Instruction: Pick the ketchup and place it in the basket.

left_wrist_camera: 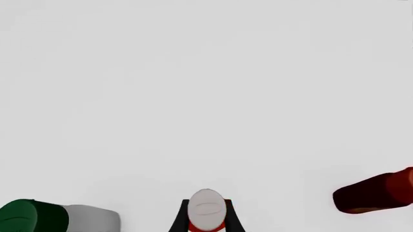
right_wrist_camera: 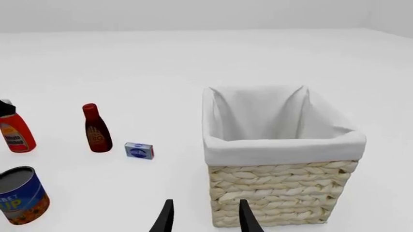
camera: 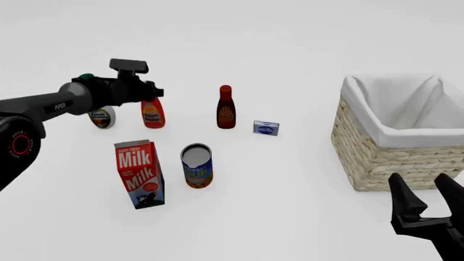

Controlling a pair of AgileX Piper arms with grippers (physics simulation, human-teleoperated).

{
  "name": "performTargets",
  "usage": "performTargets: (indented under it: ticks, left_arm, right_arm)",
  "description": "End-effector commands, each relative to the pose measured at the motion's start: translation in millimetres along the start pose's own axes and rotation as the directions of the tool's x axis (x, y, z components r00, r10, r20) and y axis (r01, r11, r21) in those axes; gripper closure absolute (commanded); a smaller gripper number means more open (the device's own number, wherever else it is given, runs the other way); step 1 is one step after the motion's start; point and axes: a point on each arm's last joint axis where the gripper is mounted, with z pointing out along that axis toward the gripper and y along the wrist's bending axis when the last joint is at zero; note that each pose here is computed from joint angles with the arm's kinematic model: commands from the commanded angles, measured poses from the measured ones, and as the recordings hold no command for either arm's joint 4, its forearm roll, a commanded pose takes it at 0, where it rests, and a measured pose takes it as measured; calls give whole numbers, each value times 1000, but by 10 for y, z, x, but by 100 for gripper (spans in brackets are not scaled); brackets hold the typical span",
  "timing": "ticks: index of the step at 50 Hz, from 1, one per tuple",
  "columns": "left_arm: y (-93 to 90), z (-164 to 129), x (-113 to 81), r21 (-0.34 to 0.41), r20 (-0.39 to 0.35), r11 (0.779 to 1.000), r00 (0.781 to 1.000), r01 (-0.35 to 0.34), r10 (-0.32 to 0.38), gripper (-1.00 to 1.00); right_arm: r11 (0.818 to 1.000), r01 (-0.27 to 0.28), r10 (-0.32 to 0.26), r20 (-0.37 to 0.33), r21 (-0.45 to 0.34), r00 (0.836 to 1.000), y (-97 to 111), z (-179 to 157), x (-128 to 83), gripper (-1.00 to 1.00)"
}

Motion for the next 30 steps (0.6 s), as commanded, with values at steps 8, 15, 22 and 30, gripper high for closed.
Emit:
performTargets:
  ticks: [8,15,22,30]
  left_arm:
    - [52,-266,-255,-11,56,1000,998,-26,27,100]
    - [61,-439,-363,-14,81,1000,996,-28,29,100]
    - [73,-586,-401,-17,96,999,995,-27,29,100]
    - [99,-821,-453,-24,113,999,993,-27,30,100]
  right_arm:
    - [1000,-2,2,12,-2,1000,1,-27,-12,-100]
    - [1000,-1,1,25,0,1000,0,-72,-24,-100]
    - [1000,10,-10,36,-2,999,2,-111,-32,-100]
    - [999,38,-37,36,-19,999,18,-105,-38,-100]
